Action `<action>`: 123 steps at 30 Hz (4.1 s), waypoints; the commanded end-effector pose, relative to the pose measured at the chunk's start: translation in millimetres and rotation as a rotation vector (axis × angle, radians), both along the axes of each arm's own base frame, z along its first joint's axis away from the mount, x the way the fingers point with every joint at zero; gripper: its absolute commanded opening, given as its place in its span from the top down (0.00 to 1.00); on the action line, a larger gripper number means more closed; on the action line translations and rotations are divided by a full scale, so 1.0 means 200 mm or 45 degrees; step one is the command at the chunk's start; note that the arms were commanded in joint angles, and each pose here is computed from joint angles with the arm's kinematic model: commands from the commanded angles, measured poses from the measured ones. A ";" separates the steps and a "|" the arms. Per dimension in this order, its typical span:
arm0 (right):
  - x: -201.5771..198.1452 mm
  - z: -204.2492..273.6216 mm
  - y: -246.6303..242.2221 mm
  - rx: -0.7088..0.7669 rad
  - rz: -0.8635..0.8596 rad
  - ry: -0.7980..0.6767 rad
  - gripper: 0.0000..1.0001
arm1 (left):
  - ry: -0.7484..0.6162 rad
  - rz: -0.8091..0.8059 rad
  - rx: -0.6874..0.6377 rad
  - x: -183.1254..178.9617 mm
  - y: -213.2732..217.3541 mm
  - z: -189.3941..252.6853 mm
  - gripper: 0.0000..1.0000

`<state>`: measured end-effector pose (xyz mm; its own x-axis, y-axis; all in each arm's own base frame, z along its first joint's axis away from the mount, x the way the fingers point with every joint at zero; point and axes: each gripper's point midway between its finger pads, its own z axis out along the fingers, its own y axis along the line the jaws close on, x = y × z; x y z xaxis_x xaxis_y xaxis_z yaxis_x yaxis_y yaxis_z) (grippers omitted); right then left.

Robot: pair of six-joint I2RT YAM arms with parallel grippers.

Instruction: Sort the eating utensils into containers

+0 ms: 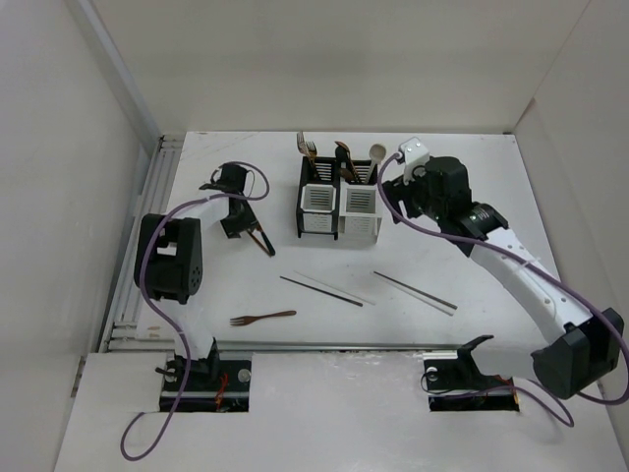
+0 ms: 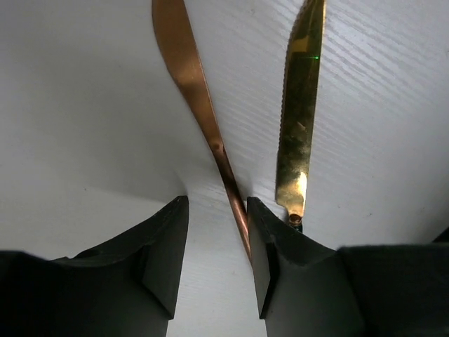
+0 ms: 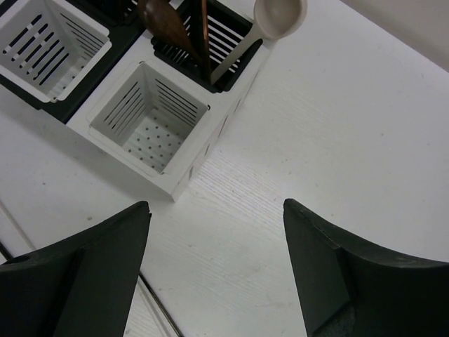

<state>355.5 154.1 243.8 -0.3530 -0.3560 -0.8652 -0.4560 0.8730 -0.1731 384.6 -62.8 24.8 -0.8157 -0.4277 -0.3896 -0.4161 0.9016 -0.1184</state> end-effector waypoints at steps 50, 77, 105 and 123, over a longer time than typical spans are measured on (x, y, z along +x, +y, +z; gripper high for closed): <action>-0.06 0.26 -0.15 -0.024 -0.099 -0.279 0.14 | 0.295 -0.405 0.189 -0.13 0.41 -0.20 1.00; 0.03 0.30 -0.09 0.008 -0.042 -0.372 0.14 | -1.569 -1.257 -0.275 0.12 -0.80 1.57 1.00; -0.18 0.50 -0.27 -0.068 -0.098 -0.543 0.10 | -1.664 -1.136 -0.342 0.23 -1.14 1.22 1.00; -0.17 0.47 -0.26 -0.181 -0.024 -0.534 0.06 | -1.467 -1.237 -0.160 0.21 -1.07 0.75 0.82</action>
<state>320.2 102.2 315.6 -0.0434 -0.4675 -0.8829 -0.3180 0.8443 -0.4314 423.2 -276.4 152.1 -0.1612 0.0164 -0.9868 0.6846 0.7221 -0.0998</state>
